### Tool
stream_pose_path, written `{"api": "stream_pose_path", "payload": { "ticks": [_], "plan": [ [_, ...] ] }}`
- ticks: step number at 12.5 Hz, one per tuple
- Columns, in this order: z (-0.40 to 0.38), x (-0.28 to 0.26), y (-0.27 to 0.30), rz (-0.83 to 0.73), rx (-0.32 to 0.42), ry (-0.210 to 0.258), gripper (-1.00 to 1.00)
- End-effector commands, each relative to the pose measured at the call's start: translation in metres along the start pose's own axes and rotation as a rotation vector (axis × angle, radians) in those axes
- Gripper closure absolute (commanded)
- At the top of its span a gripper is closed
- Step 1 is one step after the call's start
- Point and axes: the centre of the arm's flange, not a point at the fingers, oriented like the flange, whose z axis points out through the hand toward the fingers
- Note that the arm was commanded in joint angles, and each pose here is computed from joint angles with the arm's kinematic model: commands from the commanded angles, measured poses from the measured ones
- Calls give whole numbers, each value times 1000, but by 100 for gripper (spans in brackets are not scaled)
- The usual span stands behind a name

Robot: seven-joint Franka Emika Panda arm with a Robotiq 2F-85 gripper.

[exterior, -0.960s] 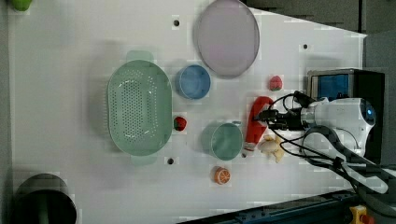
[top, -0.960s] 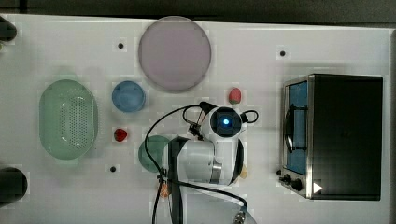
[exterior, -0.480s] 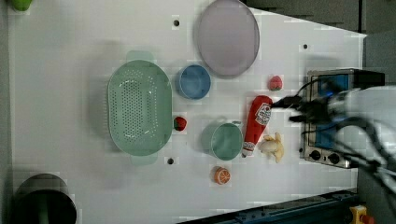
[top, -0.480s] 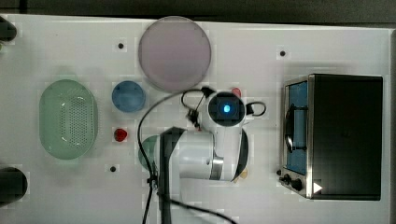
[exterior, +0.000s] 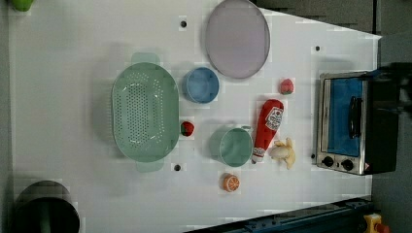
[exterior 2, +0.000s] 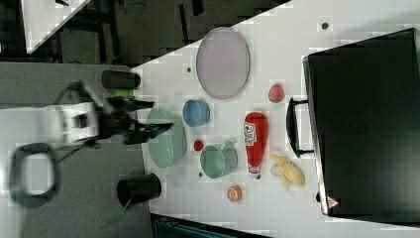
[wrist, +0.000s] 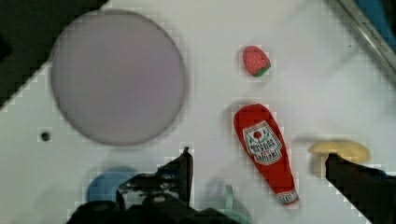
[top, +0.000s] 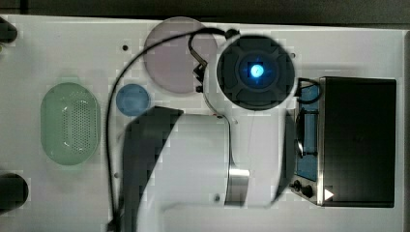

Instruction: Pick ketchup from plate and place it on table.

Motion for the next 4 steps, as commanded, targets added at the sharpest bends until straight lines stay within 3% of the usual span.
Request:
{"api": "stream_pose_path", "payload": {
  "ticks": [1, 4],
  "plan": [
    [-13, -4, 3, 85, -75, -83, -100],
    [-23, -2, 4, 90, -74, -81, -100]
  ]
}}
